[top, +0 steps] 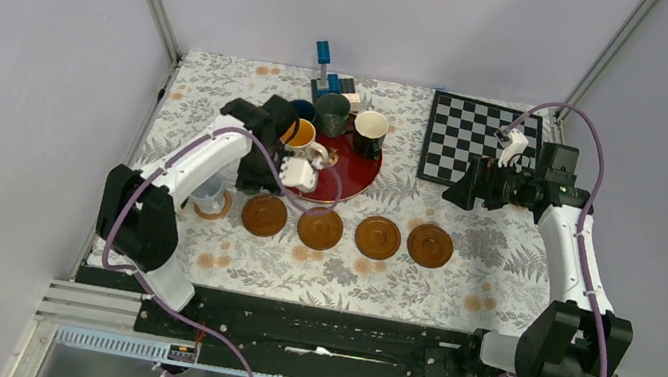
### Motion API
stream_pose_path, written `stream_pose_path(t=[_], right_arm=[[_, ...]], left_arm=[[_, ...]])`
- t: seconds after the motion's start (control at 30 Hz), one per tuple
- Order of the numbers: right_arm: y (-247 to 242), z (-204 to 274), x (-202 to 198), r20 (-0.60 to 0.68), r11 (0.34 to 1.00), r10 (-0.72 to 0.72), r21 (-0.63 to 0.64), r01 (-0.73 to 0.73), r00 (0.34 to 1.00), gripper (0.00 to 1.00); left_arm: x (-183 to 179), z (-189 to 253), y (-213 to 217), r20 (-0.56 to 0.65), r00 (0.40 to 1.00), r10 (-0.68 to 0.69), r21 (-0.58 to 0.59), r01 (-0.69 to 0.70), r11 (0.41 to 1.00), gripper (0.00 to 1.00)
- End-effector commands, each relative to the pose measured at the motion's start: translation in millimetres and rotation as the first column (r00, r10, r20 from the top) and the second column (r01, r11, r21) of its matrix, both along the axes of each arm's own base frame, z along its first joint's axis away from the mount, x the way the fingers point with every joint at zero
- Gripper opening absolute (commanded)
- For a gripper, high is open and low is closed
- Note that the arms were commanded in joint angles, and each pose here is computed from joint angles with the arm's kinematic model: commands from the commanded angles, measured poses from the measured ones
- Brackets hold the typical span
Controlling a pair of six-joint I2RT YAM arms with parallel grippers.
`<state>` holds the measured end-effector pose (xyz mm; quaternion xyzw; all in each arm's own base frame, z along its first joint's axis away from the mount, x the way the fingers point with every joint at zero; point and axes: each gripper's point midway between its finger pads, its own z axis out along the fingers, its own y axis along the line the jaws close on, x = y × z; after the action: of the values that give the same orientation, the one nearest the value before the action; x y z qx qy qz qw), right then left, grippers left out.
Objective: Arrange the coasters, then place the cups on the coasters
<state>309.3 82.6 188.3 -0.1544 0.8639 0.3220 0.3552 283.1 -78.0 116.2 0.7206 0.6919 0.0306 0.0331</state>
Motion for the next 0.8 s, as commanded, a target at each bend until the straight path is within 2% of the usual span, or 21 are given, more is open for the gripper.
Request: stream_pose_path(t=[0.0,0.07,0.13,0.17,0.23,0.3,0.43,0.5,0.6,0.67,0.77], right_arm=[[5,3,3,0.001,0.999,0.027,0.025,-0.027,1.000,0.98],[7,3,5,-0.004,0.999,0.036,0.010,-0.036,0.999,0.98],[13,5,9,-0.002,0.999,0.054,-0.006,-0.054,0.999,0.98],[16,5,11,0.001,0.998,0.064,-0.018,-0.064,0.998,0.98],[26,7,17,0.011,0.995,0.089,-0.046,-0.088,0.996,0.98],[41,7,23,0.013,0.990,0.125,-0.066,-0.124,0.992,0.98],[75,9,39,0.033,0.978,0.191,-0.096,-0.187,0.981,0.98],[99,9,46,0.053,0.968,0.232,-0.115,-0.225,0.971,0.98],[133,9,59,0.076,0.953,0.280,-0.143,-0.267,0.957,0.99],[156,7,68,0.101,0.944,0.306,-0.161,-0.288,0.947,0.99],[191,6,79,0.129,0.929,0.352,-0.169,-0.330,0.927,0.99]], left_arm=[[21,38,-55,0.012,0.988,0.154,-0.270,-0.145,0.952,0.60],[34,52,-70,0.008,0.973,0.232,-0.353,-0.214,0.911,0.70],[50,71,-84,0.005,0.947,0.322,-0.452,-0.286,0.845,0.92],[57,78,-90,-0.005,0.931,0.366,-0.498,-0.320,0.806,0.98],[74,98,-97,-0.026,0.890,0.455,-0.595,-0.379,0.709,0.99],[89,121,-99,-0.083,0.845,0.528,-0.690,-0.431,0.581,0.99],[113,163,-82,-0.281,0.732,0.621,-0.804,-0.532,0.264,0.99],[128,172,-62,-0.367,0.622,0.692,-0.801,-0.589,0.104,0.99],[141,173,-31,-0.430,0.468,0.772,-0.763,-0.645,-0.034,0.99],[142,179,-10,-0.473,0.411,0.780,-0.745,-0.659,-0.105,0.99],[135,190,15,-0.529,0.383,0.757,-0.736,-0.651,-0.185,0.99]])
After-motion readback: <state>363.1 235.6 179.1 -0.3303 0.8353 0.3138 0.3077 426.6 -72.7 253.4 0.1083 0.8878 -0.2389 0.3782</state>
